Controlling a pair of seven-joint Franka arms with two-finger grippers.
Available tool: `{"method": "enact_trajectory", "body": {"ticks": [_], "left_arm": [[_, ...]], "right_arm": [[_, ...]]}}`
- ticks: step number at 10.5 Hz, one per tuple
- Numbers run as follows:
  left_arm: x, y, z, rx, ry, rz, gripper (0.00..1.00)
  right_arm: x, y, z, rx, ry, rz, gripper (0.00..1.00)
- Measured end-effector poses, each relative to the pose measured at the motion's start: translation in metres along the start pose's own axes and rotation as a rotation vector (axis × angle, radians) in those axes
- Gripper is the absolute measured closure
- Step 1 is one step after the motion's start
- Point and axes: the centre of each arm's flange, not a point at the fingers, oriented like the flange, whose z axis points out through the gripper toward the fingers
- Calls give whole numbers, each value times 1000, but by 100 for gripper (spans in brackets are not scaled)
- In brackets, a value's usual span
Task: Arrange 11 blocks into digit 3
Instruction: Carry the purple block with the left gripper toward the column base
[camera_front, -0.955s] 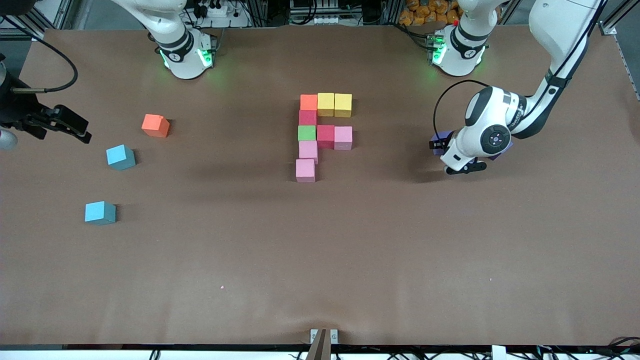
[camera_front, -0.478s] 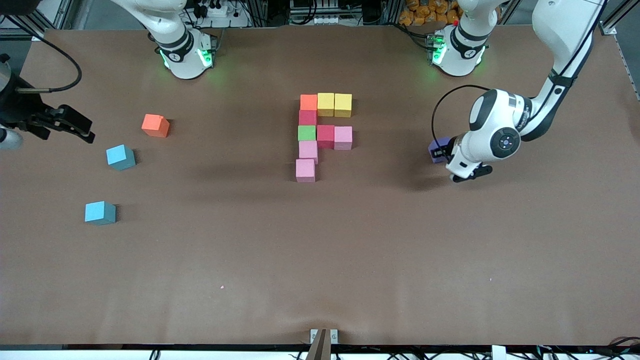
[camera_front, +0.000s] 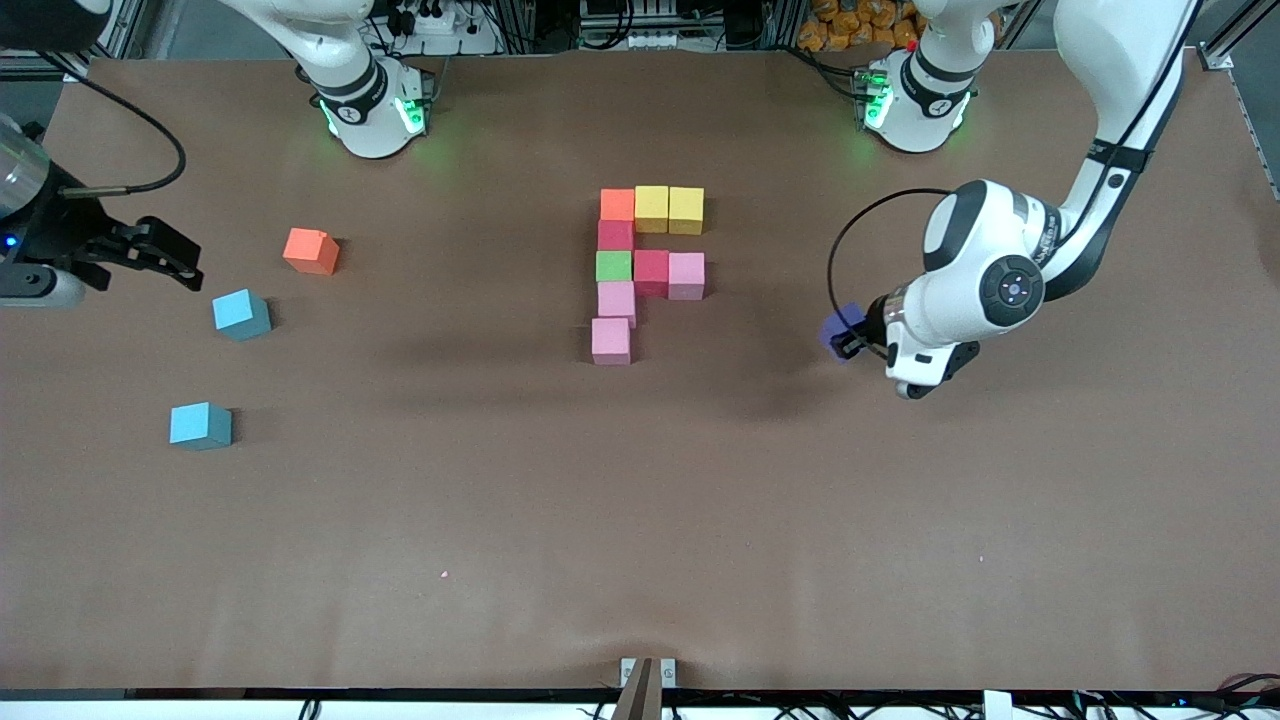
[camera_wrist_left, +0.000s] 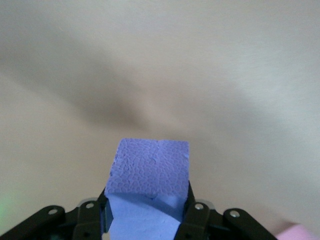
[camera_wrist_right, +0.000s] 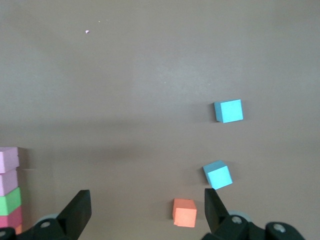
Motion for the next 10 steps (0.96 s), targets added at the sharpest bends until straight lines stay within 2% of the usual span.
{"method": "enact_trajectory", "body": {"ticks": [3,6,10], "left_arm": [[-42,57,-4,-58,-69,-234,46],[-85,97,10,-66,-118,-436,46],[-101,128,59,-140,-135,-652,46]], "right_arm": [[8,41,13,6,-6,36,0],[11,55,14,6,8,57,0],[14,52,13,7,29,50,0]]}}
